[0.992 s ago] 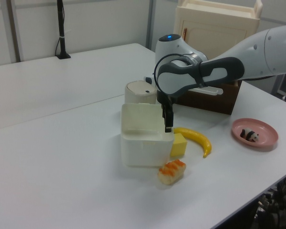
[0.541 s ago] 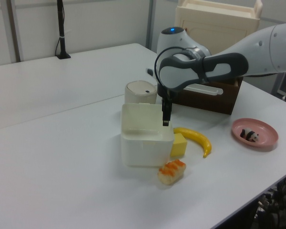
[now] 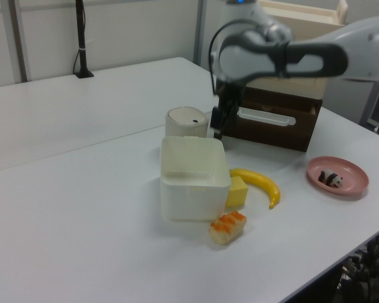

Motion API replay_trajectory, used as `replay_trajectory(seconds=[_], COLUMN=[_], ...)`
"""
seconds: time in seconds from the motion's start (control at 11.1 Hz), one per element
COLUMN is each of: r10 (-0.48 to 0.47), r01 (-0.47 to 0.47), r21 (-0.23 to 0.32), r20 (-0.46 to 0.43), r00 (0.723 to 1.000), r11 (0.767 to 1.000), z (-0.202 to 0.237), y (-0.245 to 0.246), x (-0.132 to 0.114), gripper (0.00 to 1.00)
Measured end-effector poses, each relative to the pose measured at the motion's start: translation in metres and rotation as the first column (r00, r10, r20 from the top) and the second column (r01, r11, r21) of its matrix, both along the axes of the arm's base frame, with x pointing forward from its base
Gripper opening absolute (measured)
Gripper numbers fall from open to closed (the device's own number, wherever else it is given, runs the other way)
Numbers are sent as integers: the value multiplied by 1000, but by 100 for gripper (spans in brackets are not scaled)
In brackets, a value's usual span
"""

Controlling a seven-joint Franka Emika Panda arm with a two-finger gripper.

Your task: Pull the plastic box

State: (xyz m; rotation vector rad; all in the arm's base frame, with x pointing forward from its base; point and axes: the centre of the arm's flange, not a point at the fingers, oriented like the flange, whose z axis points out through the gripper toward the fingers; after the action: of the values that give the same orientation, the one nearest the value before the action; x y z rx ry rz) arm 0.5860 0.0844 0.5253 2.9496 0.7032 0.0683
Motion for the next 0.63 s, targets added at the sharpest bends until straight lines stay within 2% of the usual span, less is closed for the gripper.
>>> replay_trajectory(seconds=[0.18, 0.36, 0.63], r10=[-145, -310, -427], r01=[143, 304, 427], r21=[57, 94, 71], r20=[32, 55, -10], r00=[989, 949, 904], r11=[988, 948, 902], z=[38, 54, 60], y=[-23, -46, -63], x=[-11, -16, -32], gripper=[100, 100, 100])
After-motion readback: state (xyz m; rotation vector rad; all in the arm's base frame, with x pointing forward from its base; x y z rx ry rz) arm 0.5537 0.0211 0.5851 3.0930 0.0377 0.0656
